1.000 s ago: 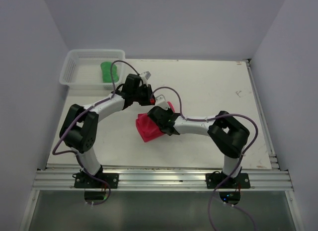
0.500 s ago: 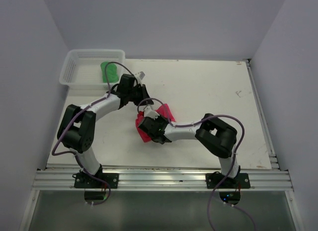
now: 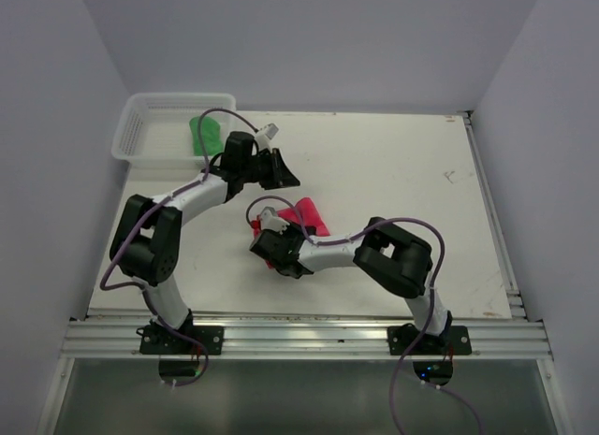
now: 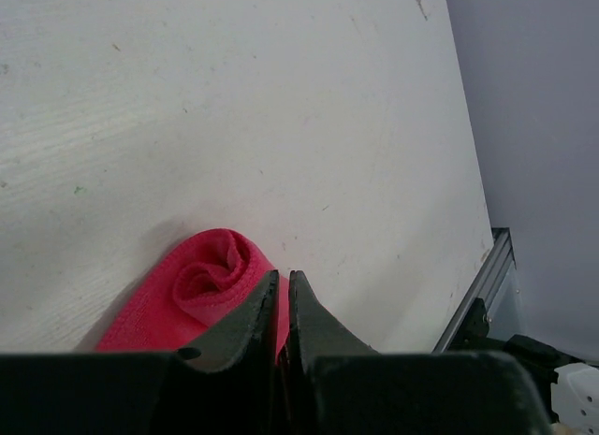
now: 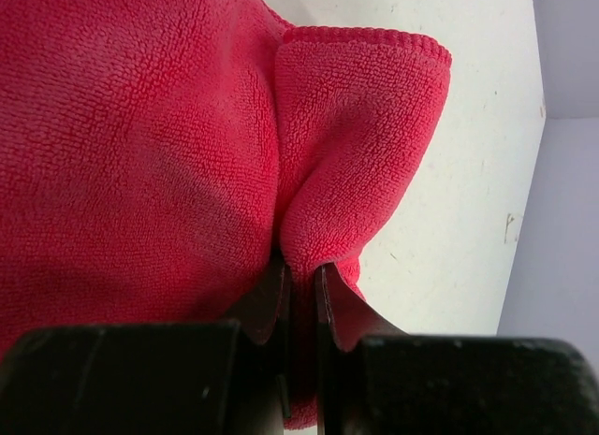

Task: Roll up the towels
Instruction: Roll the towel

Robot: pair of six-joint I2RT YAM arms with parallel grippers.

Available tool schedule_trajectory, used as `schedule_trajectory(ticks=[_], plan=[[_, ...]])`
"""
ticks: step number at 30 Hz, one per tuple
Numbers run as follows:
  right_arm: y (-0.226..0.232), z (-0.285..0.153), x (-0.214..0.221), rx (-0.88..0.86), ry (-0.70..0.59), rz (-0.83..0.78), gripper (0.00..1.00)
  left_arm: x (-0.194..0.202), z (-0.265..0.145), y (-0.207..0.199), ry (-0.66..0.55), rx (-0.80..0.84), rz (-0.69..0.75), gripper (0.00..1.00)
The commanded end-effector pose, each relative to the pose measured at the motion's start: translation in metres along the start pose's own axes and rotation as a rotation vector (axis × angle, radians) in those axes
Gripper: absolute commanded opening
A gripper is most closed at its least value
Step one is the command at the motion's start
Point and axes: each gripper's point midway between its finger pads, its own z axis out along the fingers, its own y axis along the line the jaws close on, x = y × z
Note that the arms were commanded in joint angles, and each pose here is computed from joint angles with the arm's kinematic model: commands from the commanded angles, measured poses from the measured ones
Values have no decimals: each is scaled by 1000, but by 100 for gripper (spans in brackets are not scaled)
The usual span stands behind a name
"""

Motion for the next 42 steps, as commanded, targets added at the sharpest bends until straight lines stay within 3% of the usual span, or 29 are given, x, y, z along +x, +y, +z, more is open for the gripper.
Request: schedule_trajectory(ticks=[1, 7, 16, 24, 27, 35, 42], plan=[[16, 6, 6, -32, 17, 4, 0, -8, 4, -16, -15, 120, 22, 12], [-8, 11, 8, 67, 17, 45, 0, 0, 12, -17, 4, 153, 47, 11], [-4, 19, 13, 61, 32, 34, 0, 33, 35, -18, 71, 178, 85, 11], [-1, 18, 15, 34, 23, 54, 4, 58, 58, 23, 114, 74, 60, 8], [0, 17, 15, 23, 20, 64, 10, 64, 63, 38, 115, 27, 53, 7], [-13, 4, 8, -6, -14, 190, 45, 74, 71, 66, 118, -72, 33, 5], [-37, -26, -4, -101, -72, 402, 53, 80, 69, 74, 117, -103, 27, 4]])
